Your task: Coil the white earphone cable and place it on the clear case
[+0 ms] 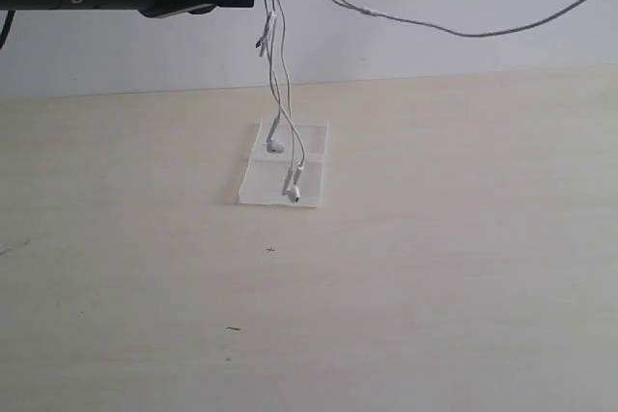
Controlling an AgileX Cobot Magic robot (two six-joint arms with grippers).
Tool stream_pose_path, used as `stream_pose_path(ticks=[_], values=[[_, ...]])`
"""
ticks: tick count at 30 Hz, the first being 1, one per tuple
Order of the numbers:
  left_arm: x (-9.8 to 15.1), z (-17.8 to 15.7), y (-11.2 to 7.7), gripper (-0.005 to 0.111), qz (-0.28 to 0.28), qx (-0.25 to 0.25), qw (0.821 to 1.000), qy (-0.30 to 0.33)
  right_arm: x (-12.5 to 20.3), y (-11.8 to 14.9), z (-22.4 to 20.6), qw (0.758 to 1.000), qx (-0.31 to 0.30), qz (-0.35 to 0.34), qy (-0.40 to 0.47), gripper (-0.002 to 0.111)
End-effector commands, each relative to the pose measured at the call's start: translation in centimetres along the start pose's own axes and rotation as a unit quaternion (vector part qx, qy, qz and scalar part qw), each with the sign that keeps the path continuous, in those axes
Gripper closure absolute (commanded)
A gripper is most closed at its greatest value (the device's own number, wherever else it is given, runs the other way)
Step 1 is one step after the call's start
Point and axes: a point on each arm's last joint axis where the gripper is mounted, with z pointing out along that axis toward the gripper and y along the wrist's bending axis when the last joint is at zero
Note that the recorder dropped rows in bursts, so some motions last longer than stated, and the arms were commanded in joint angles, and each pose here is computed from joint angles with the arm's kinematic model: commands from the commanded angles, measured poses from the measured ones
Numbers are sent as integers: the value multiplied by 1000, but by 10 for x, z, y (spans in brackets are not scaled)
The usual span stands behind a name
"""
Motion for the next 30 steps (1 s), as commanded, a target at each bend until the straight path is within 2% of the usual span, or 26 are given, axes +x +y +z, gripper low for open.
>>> stream_pose_path(ticks=[1,5,8,16,23,30], values=[[-5,-2,-2,107,-4,6,1000,-8,8,-11,-1,996,57,-54,49,108],[-4,-2,-3,107,-4,10,1000,-7,19,-16,5,990,82,-70,96,108],[-4,-2,-4,107,-4,13,1000,-7,29,-17,16,985,98,-46,135,108],[-5,-2,-4,107,-6,13,1000,-8,58,5,39,977,-10,-26,212,108],[-5,-2,-4,107,-9,13,1000,-9,73,17,48,970,-69,-19,234,108],[-5,-2,-4,107,-17,13,1000,-12,78,38,54,955,-184,-30,231,108]])
